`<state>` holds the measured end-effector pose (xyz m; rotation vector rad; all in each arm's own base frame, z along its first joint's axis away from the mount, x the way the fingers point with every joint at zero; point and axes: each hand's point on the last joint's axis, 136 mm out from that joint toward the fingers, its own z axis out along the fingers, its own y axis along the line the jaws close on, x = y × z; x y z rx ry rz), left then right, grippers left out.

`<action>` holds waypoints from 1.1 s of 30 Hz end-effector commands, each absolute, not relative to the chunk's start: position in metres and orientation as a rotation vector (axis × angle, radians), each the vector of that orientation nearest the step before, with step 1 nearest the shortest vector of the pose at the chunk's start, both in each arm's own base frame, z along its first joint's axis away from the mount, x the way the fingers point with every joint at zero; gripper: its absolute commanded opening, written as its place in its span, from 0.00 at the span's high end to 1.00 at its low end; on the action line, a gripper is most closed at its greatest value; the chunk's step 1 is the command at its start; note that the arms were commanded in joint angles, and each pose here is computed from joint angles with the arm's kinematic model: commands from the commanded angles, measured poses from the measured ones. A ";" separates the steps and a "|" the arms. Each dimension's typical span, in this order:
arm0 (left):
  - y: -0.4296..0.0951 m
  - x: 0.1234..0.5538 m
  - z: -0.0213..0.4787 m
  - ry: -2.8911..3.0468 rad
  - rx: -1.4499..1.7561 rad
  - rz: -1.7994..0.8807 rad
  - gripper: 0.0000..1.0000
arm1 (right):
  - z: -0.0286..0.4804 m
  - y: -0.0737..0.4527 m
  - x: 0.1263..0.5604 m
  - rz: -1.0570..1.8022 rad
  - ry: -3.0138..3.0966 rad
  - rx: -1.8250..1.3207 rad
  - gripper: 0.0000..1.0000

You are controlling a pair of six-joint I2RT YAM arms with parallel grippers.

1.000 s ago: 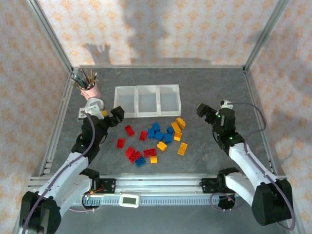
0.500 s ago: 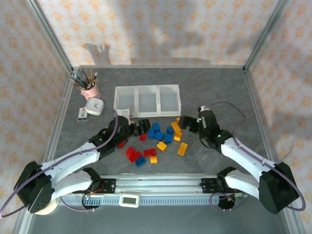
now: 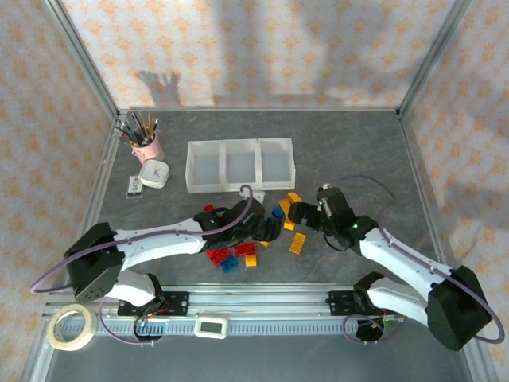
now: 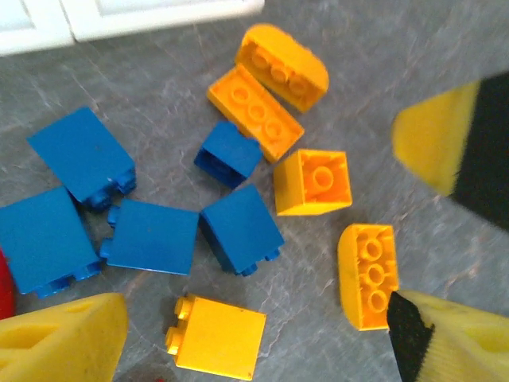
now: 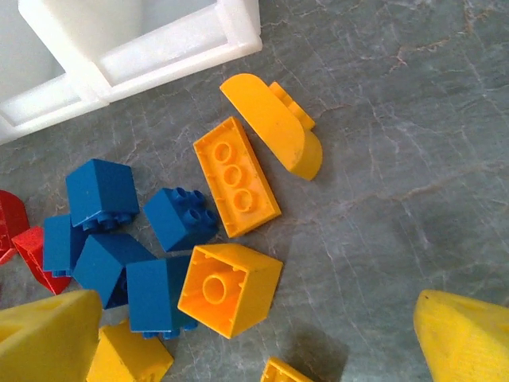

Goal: Sort the legos into containers by color
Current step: Pick up the lego from the middle-left of the table.

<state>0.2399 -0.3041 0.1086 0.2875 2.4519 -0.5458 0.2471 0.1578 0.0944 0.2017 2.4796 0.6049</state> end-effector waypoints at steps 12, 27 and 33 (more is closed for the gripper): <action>-0.307 0.236 0.061 2.578 0.454 -0.324 0.20 | 0.091 0.138 0.235 0.520 2.490 0.262 0.00; -0.311 0.234 0.034 2.626 0.530 -0.259 0.41 | 0.088 0.138 0.235 0.520 2.489 0.266 0.00; -0.314 0.231 0.034 2.621 0.550 -0.289 0.56 | 0.090 0.138 0.237 0.516 2.481 0.262 0.00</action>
